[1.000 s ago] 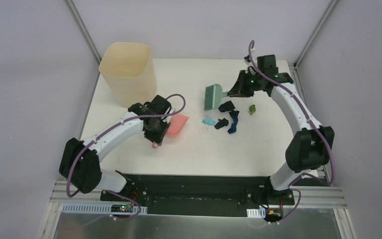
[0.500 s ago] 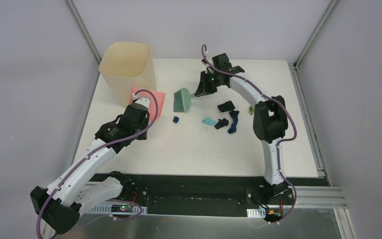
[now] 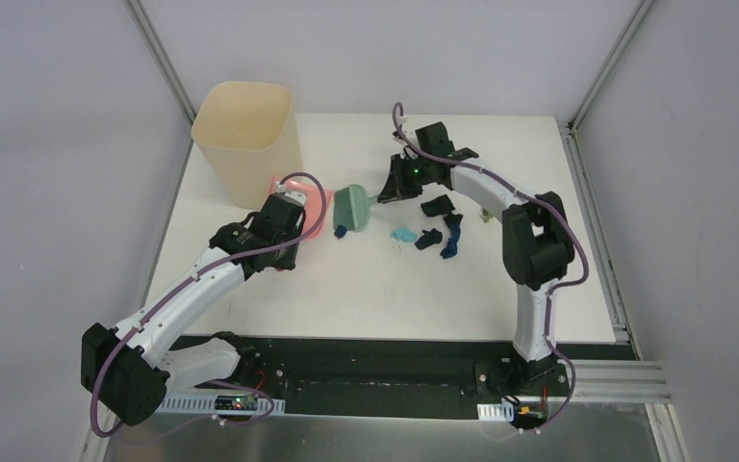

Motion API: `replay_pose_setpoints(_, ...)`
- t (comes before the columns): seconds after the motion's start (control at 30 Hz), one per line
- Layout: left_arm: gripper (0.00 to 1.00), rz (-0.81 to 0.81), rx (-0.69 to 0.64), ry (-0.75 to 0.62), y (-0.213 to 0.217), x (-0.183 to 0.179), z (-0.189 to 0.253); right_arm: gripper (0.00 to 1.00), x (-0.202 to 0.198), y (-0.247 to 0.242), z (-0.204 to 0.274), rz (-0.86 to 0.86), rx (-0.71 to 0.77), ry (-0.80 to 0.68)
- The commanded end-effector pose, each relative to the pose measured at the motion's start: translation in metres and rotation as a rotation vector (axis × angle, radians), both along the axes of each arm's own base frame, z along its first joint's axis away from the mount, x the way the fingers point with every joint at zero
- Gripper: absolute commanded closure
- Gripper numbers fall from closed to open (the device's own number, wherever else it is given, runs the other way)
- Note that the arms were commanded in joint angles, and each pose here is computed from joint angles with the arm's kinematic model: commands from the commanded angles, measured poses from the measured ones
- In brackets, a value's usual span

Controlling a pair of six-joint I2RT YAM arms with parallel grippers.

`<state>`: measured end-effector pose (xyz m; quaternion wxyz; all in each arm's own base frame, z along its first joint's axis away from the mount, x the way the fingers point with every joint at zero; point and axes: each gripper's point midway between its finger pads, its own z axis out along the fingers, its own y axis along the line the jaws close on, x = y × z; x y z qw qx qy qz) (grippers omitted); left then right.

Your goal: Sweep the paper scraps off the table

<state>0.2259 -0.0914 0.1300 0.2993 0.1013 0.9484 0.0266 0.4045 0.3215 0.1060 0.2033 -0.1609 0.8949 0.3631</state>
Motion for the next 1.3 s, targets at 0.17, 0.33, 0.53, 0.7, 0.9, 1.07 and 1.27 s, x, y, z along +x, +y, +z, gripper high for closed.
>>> replay_pose_setpoints(0.17,1.00,-0.023,-0.059,-0.056,-0.010,0.010,0.017,0.51,-0.052,-0.067,0.069,-0.077,-0.051,-0.017)
replay_pose_setpoints(0.33,1.00,-0.026,-0.062,-0.058,-0.010,0.011,0.018,1.00,-0.092,-0.024,0.144,0.021,0.322,0.230)
replay_pose_setpoints(0.53,1.00,0.009,-0.065,-0.112,-0.002,0.010,0.028,1.00,-0.102,0.017,0.158,0.128,0.512,0.423)
replay_pose_setpoints(0.7,1.00,0.043,-0.055,-0.162,0.007,0.011,0.036,1.00,-0.086,0.035,0.137,0.082,0.458,0.463)
replay_pose_setpoints(0.9,1.00,0.045,-0.042,-0.148,0.007,0.011,0.032,1.00,-0.079,0.046,0.093,0.035,0.348,0.501)
replay_pose_setpoints(1.07,1.00,0.040,-0.040,-0.140,0.006,0.012,0.031,1.00,-0.074,0.026,0.062,-0.068,0.122,0.404)
replay_pose_setpoints(1.27,1.00,0.035,-0.038,-0.133,0.005,0.012,0.029,1.00,-0.068,0.000,0.051,-0.155,-0.023,0.317)
